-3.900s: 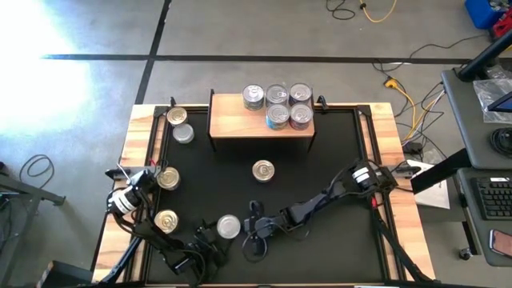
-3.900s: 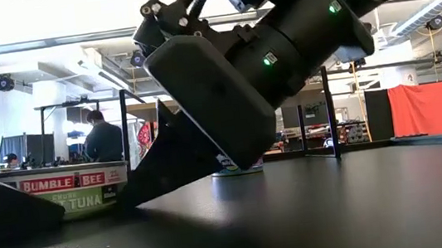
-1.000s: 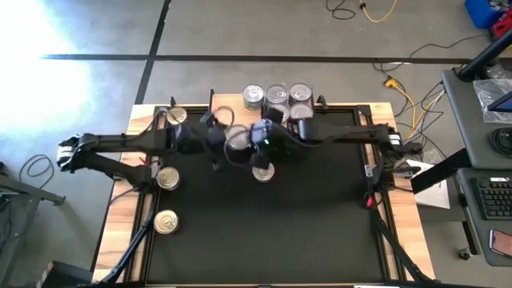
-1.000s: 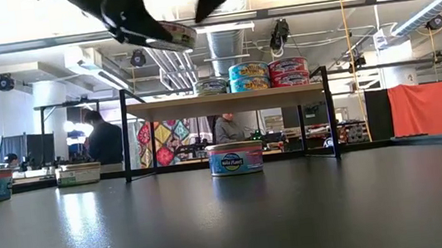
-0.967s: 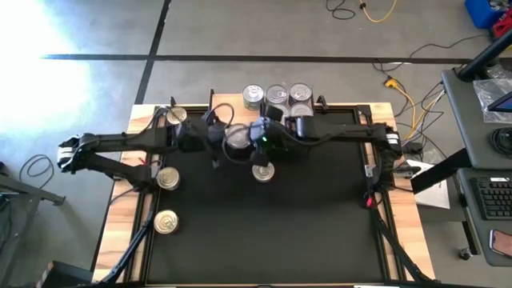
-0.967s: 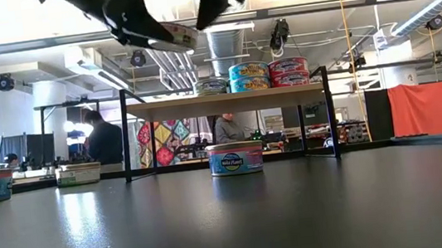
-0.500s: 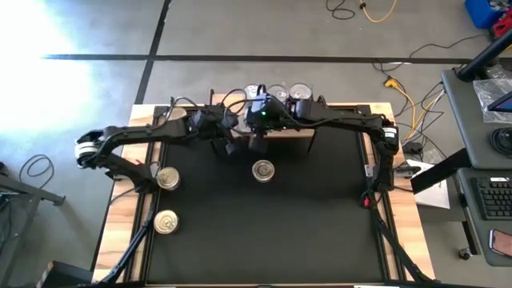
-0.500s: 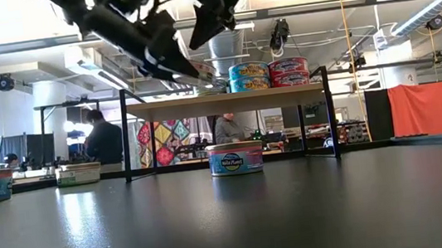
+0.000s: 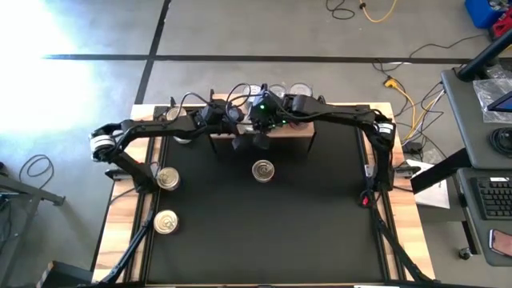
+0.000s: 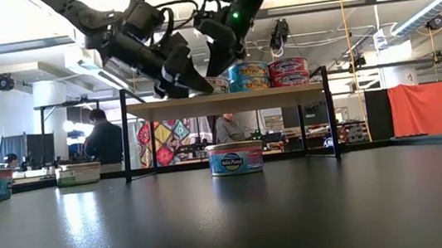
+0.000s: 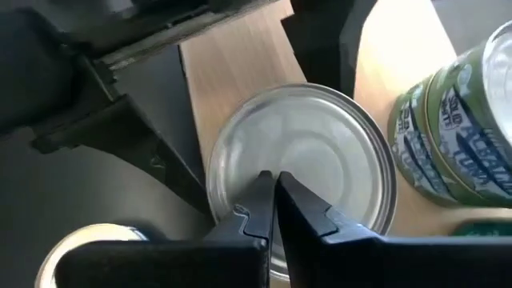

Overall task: Stack canned seafood by type on shelf
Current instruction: Put the green white tuna can on the shelf

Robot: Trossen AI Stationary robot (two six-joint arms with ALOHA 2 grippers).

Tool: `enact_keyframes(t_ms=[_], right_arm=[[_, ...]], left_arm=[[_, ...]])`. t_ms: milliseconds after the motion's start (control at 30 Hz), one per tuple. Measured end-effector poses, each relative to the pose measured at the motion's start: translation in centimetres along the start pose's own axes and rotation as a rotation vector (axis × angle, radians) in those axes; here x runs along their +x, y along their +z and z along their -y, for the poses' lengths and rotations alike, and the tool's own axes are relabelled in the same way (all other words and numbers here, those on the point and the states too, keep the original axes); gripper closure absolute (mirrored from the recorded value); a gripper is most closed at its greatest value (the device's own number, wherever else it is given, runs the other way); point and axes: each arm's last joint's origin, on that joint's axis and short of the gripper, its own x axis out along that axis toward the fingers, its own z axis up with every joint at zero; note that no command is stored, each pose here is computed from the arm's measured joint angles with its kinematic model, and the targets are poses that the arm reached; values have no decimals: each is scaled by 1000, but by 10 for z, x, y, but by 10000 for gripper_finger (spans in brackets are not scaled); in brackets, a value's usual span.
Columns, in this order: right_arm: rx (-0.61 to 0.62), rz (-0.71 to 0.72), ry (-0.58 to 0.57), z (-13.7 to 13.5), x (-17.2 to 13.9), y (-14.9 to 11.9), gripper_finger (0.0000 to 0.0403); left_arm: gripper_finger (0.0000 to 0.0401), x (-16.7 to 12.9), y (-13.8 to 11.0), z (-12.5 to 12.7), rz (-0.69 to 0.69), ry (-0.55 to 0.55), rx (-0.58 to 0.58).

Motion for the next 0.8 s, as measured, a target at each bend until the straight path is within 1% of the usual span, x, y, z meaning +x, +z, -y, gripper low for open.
enact_keyframes(t_ms=[167,300,367,500,567,667,733,800], right_arm=[[-20,-4,-3,-1,2,-1,390],[-17,-3,-19,2,4,-2,390],[-16,4,-23,2,6,-3,390],[-5,23,-30,4,9,-2,390],[-4,33,-33,5,10,-2,390],[0,42,-35,5,10,-1,390],[0,44,-35,5,11,-1,390],[8,44,-35,5,11,-1,390]], left_arm=[[5,-3,-1,-1,-32,17,-10],[5,-7,2,-3,-93,50,-20],[6,-7,3,-4,-101,73,-16],[6,-11,10,-4,-101,82,-7],[6,-15,15,-4,-107,81,-7],[6,-21,17,-1,-175,69,-9],[6,-25,18,3,-215,56,-5],[6,-32,21,9,-222,40,2]])
